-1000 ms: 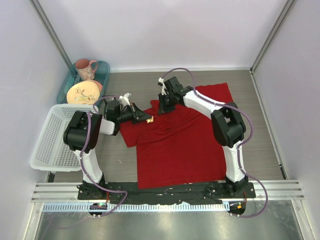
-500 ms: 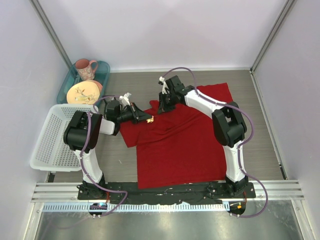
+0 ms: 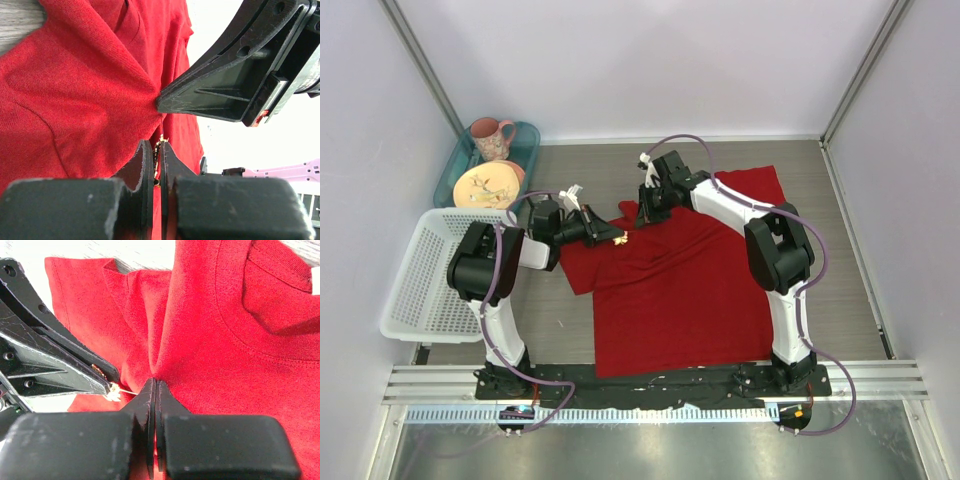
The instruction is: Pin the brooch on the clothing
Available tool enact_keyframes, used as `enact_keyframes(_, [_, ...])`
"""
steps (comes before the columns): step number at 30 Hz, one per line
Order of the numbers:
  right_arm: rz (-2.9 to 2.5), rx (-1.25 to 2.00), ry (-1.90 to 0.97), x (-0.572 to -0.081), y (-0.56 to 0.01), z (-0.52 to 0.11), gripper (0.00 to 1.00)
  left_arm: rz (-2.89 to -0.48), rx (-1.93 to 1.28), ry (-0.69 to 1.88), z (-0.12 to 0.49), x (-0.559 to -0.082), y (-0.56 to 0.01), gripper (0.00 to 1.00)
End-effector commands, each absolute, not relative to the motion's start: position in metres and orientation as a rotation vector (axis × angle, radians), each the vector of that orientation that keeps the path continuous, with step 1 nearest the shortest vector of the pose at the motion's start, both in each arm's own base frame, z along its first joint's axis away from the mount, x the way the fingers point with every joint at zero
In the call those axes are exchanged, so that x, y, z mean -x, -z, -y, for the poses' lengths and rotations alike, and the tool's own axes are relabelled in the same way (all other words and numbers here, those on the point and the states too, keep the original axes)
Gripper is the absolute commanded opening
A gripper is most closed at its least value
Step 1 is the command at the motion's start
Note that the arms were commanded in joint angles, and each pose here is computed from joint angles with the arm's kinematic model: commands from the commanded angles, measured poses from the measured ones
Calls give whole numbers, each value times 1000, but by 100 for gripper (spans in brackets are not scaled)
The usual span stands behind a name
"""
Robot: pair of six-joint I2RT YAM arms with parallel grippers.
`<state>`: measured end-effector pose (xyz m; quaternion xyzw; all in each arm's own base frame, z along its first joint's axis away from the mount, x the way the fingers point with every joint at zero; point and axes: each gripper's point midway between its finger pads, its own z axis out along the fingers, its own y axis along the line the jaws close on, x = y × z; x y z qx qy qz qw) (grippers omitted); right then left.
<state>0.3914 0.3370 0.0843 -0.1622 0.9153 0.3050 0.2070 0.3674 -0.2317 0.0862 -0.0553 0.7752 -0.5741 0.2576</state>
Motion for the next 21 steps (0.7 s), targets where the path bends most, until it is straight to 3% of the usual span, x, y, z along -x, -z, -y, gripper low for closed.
enact_keyframes(1, [-2441, 467, -916, -395, -124, -344, 1, -2017, 75, 1566, 233, -371, -109, 0])
enact_keyframes(21, [-2428, 414, -1079, -391, -131, -346, 1, -2007, 114, 1633, 243, -370, -105, 0])
